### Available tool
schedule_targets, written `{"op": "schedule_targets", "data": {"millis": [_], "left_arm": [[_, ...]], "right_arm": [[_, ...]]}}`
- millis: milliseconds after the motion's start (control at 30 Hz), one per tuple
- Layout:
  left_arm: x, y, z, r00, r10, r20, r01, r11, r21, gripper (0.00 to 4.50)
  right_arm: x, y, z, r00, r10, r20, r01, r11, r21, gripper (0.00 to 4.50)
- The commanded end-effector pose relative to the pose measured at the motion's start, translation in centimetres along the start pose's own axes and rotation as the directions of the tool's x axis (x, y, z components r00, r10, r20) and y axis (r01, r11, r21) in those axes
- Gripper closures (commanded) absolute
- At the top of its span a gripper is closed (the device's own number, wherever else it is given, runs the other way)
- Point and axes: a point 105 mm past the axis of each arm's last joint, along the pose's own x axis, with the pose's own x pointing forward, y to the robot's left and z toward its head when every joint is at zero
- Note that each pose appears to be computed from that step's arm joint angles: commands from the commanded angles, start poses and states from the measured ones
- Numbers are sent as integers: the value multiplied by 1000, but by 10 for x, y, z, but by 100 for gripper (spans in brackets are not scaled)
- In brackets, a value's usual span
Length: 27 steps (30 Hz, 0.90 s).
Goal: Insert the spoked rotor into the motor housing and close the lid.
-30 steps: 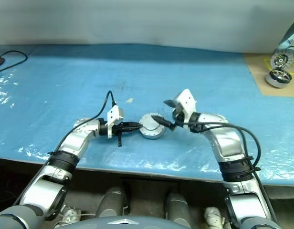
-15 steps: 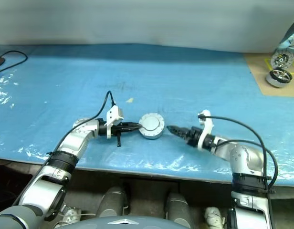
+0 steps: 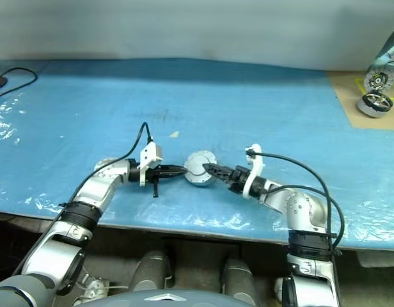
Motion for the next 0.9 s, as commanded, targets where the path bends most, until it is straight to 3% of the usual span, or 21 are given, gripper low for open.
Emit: {"op": "schedule_targets", "data": {"millis": [33,167,267,400,467,900], "left_arm": [[1,-4,-11,999,-12,-42,11,1000,-23,450],[2,-4,-10,999,-14,-40,13,1000,-21,450],[1,-2,-9,999,-11,-39,10,1000,-20,450],[0,-1,-10,999,-7,-40,6,1000,-22,450],[0,-1,-10,999,-6,-41,5,1000,-21,450],[-9,10,0,999,45,-7,-45,998,-47,450]], "right_arm": [[14,13,-1,999,53,-11,-53,998,-20,4],[21,13,-5,999,44,-30,-45,998,-31,21],[22,4,-7,999,5,-32,-6,999,-31,94],[21,-2,-5,999,-22,-24,21,999,-40,234],[20,-3,-4,1000,-20,-18,20,999,-36,276],[25,-3,-4,1000,-15,-1,15,1000,1,282]]}}
